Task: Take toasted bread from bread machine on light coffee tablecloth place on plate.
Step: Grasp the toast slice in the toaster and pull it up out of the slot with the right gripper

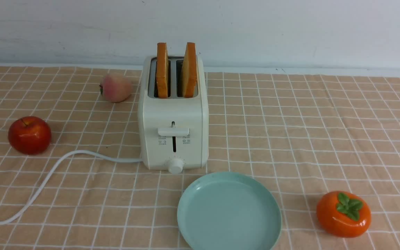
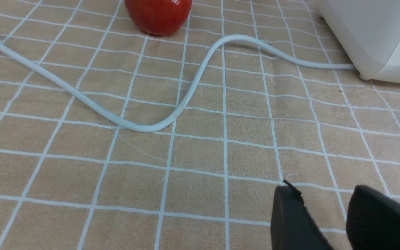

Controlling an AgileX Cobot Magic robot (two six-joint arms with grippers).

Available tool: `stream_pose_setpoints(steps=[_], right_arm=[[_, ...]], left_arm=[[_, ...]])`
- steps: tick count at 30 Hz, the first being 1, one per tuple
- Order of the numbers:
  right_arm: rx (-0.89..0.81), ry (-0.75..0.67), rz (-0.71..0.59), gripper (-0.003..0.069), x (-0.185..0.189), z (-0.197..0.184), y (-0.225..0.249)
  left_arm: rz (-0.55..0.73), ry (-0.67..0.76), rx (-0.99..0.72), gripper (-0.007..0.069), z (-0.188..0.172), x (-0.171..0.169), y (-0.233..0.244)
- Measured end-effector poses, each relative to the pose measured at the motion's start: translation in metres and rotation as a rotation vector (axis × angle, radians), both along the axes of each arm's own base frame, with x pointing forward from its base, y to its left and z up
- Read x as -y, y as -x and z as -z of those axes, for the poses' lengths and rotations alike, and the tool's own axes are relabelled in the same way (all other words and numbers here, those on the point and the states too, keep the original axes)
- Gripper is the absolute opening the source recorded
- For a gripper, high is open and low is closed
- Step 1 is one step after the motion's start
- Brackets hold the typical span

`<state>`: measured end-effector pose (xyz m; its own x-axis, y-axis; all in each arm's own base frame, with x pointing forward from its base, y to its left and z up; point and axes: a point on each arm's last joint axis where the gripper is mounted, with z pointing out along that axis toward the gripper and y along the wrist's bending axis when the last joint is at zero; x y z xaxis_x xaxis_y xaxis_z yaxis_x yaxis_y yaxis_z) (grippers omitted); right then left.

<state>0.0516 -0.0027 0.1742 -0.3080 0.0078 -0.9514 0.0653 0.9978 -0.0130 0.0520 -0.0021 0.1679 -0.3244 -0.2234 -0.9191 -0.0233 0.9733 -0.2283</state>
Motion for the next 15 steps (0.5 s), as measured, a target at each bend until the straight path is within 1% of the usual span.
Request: stream_pose_setpoints(steps=[3,5,8,15], right_arm=[[0.000,0.000,-0.007,0.0240,-0.0004,0.0000,0.0000],[0.000,0.000,-0.053,0.0240,-0.0027,0.0000,-0.0001],[0.000,0.000,-0.078,0.0240,-0.0040,0.0000,-0.0001],[0.000,0.000,-0.080,0.0240,-0.0041,0.0000,0.0000]], left_arm=[[0.000,0.000,0.000,0.0238,0.0000,0.0000,0.0000],[0.000,0.000,0.000,0.0238,0.0000,0.0000,0.0000],[0.000,0.000,0.000,0.0238,0.0000,0.0000,0.0000],[0.000,0.000,0.000,0.0238,0.0000,0.0000,0.0000]])
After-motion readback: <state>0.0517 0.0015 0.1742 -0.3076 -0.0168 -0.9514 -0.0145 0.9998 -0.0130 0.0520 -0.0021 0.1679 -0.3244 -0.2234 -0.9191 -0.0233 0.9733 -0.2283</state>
